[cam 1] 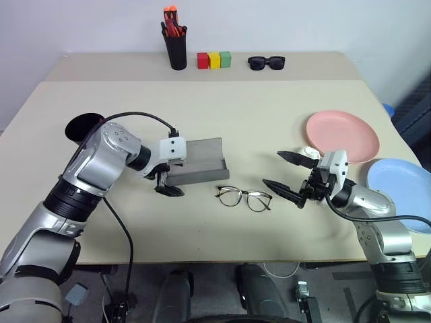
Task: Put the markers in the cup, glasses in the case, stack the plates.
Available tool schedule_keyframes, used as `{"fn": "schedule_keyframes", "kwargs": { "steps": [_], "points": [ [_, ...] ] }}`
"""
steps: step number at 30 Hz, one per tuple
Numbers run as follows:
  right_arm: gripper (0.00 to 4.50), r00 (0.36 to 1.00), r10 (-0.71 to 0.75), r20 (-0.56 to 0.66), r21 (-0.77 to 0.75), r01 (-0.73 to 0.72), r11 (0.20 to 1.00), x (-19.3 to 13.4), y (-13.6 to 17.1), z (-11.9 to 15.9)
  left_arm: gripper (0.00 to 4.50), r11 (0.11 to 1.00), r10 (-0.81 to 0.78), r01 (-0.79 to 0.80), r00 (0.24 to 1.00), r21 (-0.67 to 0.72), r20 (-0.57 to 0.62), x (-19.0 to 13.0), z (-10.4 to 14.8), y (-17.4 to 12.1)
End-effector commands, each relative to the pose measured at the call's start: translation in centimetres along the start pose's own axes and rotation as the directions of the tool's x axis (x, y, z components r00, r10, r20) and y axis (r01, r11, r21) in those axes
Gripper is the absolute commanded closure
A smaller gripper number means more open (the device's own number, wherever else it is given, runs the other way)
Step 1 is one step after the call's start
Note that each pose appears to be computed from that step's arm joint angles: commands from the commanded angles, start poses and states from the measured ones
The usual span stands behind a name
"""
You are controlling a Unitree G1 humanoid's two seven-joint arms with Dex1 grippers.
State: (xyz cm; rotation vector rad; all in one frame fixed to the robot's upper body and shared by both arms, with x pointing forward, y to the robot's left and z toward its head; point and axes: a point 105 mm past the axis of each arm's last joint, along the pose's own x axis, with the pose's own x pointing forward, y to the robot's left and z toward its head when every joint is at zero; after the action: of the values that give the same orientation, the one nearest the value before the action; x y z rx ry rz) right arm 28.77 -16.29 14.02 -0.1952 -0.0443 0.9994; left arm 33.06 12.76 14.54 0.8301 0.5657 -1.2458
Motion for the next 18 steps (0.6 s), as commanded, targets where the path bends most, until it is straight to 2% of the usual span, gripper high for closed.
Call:
{"fn": "schedule_keyframes", "kwargs": {
  "steps": [1,3,4,7,8,9,11,13,18],
  "points": [
    [0.00,0.991,0.055,-0.118,-0.060,-0.062,0.996,0.0,0.9,0.1,0.03,0.992,0.106,-0.113,0.986,0.048,0.128,-1.7,2.5,1.1],
    [0.00,0.987,0.084,-0.139,-0.033,-0.090,0.995,0.0,1.2,0.3,0.03,0.986,0.164,-0.170,0.959,0.002,0.231,-2.6,3.8,1.5],
    [0.00,0.982,0.111,-0.150,-0.012,-0.114,0.993,-0.1,1.4,0.4,0.03,0.973,0.221,-0.229,0.916,-0.015,0.336,-3.4,4.8,1.7],
    [0.00,0.967,0.160,-0.201,0.009,-0.162,0.987,-0.1,1.5,0.3,0.03,0.892,0.371,-0.453,0.725,-0.004,0.581,-6.1,6.6,1.3],
    [0.00,0.962,0.169,-0.213,0.005,-0.172,0.985,-0.1,1.4,0.3,0.03,0.886,0.371,-0.463,0.717,0.006,0.590,-6.1,6.4,0.8],
    [0.00,0.954,0.208,-0.216,0.026,-0.207,0.978,0.0,1.6,0.3,0.03,0.909,0.317,-0.415,0.743,0.034,0.589,-5.6,5.6,-0.5],
    [0.00,0.942,0.247,-0.226,0.051,-0.241,0.969,0.2,1.6,0.3,0.03,0.956,0.219,-0.292,0.785,0.035,0.579,-4.8,4.2,-2.6],
    [0.00,0.938,0.261,-0.228,0.040,-0.259,0.965,0.5,1.3,0.3,0.03,0.986,0.130,-0.164,0.792,0.003,0.596,-4.4,3.4,-4.1],
    [0.00,0.898,0.352,-0.265,0.078,-0.344,0.936,1.0,1.2,-0.3,0.03,0.994,0.097,-0.107,0.785,-0.021,0.612,-4.1,1.7,-5.7]
  ]
}}
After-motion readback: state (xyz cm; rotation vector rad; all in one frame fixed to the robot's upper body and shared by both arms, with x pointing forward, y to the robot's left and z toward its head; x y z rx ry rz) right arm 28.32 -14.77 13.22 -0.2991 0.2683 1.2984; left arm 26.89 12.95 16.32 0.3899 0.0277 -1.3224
